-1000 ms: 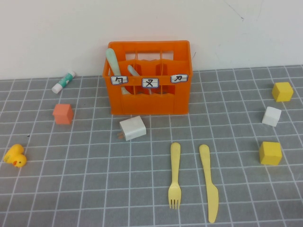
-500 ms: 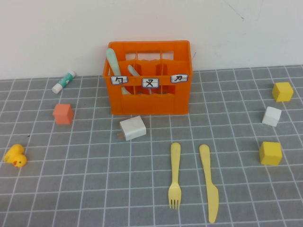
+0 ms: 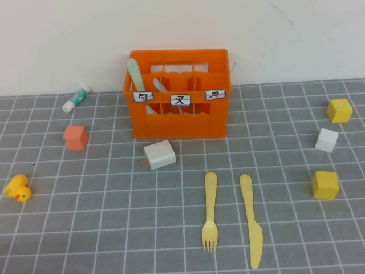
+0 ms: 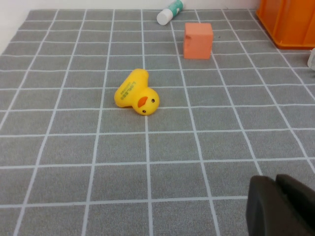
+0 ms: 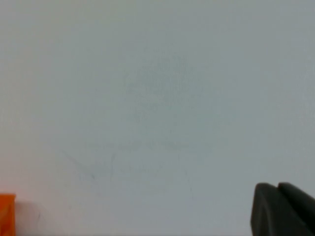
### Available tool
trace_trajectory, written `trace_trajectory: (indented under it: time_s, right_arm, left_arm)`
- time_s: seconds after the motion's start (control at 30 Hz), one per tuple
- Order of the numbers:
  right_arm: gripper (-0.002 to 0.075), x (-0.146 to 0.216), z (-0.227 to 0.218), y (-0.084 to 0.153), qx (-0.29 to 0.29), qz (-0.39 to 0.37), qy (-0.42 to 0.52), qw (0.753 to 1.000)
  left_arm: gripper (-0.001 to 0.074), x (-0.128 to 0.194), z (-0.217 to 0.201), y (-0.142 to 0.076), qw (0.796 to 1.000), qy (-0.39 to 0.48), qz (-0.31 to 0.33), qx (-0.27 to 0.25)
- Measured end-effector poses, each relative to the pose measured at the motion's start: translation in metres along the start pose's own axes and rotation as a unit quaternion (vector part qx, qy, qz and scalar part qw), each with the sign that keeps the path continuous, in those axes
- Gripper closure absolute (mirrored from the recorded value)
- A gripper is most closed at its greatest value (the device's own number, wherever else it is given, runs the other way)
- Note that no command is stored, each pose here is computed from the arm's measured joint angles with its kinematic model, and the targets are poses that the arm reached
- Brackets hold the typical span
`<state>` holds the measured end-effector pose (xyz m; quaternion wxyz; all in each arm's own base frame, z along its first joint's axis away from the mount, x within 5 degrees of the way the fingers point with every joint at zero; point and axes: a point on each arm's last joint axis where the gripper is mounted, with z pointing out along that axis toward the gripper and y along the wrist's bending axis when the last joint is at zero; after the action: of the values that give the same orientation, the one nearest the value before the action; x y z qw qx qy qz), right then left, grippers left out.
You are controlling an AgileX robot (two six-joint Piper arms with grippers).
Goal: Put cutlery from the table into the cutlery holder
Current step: Pick up the knife
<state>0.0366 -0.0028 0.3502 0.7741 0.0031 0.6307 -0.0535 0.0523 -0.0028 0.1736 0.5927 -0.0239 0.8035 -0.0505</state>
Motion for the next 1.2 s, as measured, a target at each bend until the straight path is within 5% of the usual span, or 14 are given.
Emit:
trace_trajectory:
  time_s: [0.2, 0.4, 0.73, 1.2]
  right_arm:
    - [0.0729, -0.014, 0.053, 0.005, -0.055, -0.045, 0.191, 0.979]
    - [0.0729, 0.011, 0.118, 0.025, -0.18, -0.04, 0.345, 0.92]
    - [0.0729, 0.089, 0.213, 0.058, -0.322, 0.0, 0.427, 0.845]
    - [0.0729, 0.143, 0.241, 0.183, -0.418, -0.135, 0.521, 0.732]
  left_arm:
    - [0.0735, 0.0, 0.0, 0.0, 1.0, 0.0, 0.0, 0.0]
    - [0.0735, 0.0, 0.0, 0.0, 1.0, 0.0, 0.0, 0.0]
    - [0.0735, 0.0, 0.0, 0.0, 1.0, 0.0, -0.001, 0.0]
    - [0.0736, 0.0, 0.0, 0.0, 1.0, 0.0, -0.001, 0.0]
